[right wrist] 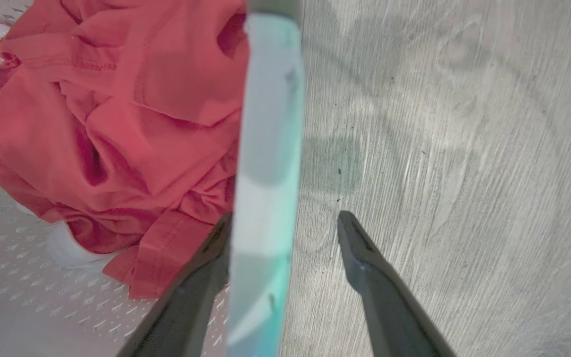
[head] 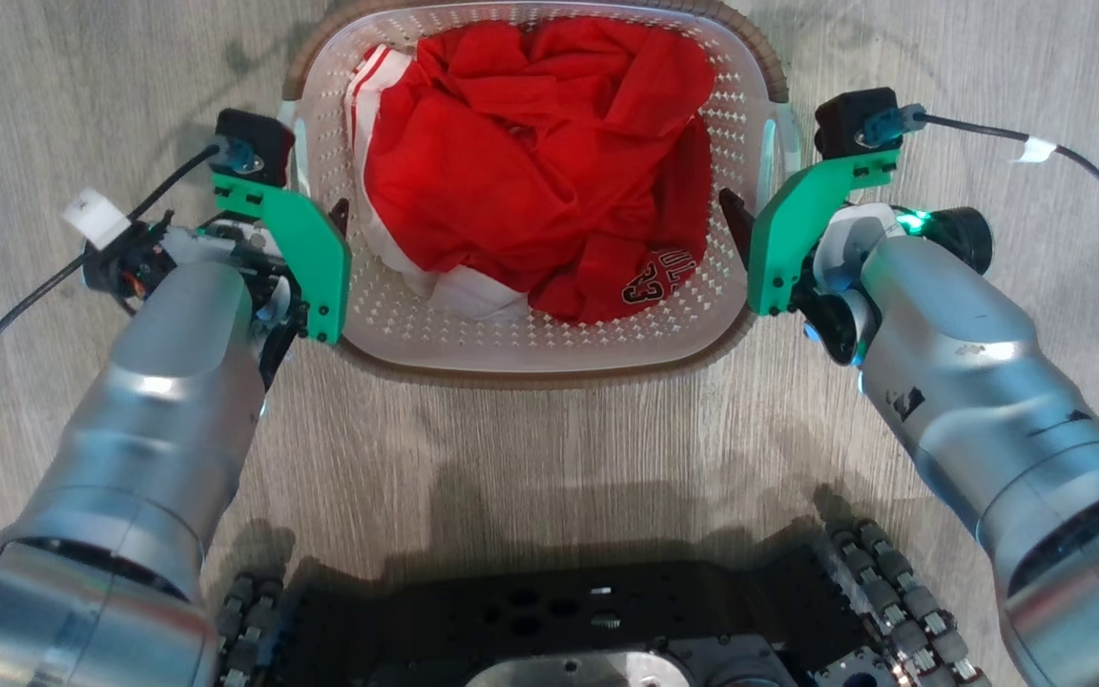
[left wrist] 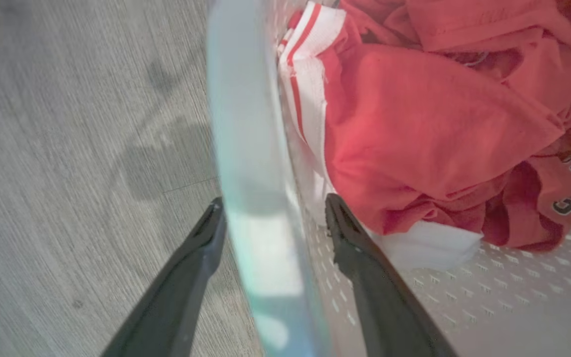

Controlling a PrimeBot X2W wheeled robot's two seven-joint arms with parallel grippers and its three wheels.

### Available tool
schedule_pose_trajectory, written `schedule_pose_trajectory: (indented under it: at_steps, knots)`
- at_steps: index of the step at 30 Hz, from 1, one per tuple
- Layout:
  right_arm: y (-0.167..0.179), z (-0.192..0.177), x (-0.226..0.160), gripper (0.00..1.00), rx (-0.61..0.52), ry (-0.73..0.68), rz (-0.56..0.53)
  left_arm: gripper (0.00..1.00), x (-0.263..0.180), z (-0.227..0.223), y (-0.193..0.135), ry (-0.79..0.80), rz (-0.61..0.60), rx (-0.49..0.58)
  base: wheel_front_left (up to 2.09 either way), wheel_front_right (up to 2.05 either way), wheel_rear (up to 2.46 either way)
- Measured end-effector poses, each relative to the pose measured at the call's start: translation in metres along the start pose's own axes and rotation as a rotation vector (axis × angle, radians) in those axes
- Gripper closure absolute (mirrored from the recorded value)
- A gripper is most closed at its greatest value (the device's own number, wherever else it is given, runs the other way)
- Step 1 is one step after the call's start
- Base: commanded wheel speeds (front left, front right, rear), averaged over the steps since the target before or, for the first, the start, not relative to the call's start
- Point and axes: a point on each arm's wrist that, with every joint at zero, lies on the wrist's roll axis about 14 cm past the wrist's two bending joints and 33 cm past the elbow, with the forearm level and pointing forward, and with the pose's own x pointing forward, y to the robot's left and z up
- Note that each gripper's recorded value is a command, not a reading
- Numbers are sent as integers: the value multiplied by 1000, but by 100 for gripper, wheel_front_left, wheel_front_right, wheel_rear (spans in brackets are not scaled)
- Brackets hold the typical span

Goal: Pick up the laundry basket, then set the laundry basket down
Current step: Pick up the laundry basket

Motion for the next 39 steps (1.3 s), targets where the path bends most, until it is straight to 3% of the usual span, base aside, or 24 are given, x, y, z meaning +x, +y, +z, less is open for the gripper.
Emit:
schedule_pose_trajectory:
  at_steps: [12, 13, 14, 16, 17, 39]
  knots:
    - [0, -7, 4, 0, 24, 9, 4, 0, 3, -2, 3, 15, -2, -1, 0, 0, 0]
    - [0, -6, 5, 10, 26, 8, 3, 0, 4, -1, 3, 13, -3, 1, 0, 0, 0]
    - [0, -5, 5, 40, 26, 7, 3, 0, 4, -1, 3, 13, -4, 1, 0, 0, 0]
    - [1, -2, 6, 100, 19, 3, 8, 76, 4, -3, 3, 26, -5, -7, 0, 0, 0]
    - [2, -1, 6, 100, 14, 1, 10, 100, 4, -4, 1, 30, -11, -12, 0, 0, 0]
    - [9, 7, -7, 100, -14, 15, 3, 100, -13, 2, -17, 62, -48, -25, 0, 0, 0]
